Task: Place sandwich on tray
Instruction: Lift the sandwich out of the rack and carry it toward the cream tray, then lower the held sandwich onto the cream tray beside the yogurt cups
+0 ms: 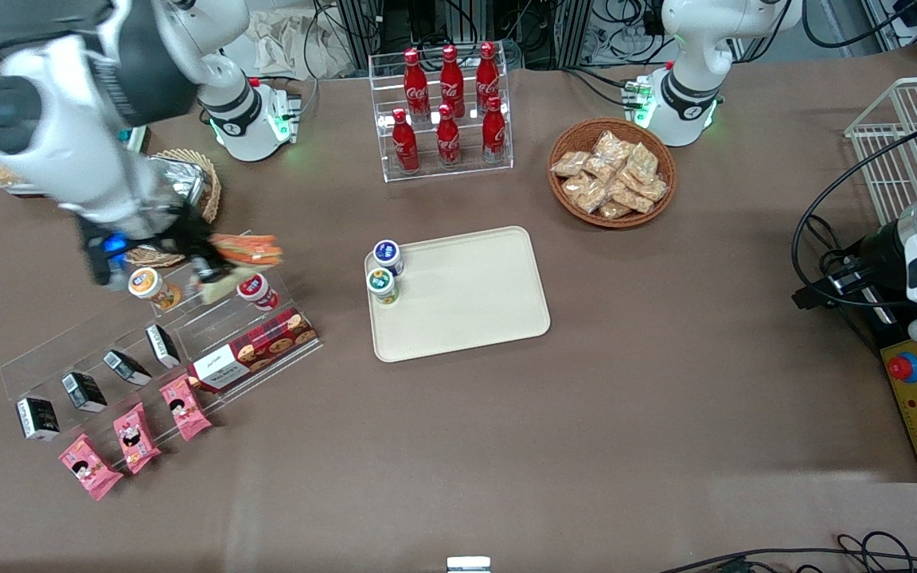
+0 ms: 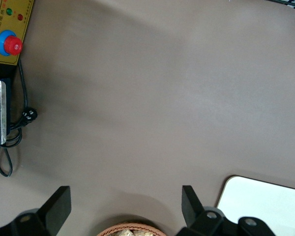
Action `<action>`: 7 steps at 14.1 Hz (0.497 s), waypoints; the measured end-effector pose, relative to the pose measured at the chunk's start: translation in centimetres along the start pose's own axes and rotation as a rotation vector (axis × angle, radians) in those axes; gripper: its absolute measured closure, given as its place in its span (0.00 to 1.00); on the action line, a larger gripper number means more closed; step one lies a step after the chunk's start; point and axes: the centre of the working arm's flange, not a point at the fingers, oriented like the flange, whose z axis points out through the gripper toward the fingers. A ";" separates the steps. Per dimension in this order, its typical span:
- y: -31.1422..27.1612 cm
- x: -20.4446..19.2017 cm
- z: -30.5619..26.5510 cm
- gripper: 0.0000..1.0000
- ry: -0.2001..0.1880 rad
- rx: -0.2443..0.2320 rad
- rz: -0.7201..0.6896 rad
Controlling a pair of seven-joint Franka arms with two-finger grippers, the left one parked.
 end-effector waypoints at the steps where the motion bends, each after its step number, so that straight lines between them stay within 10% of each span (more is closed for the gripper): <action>1: -0.7 -3.2 1.3 0.78 0.010 0.001 0.036; 7: -2.7 -19.1 12.0 0.78 0.094 0.037 0.162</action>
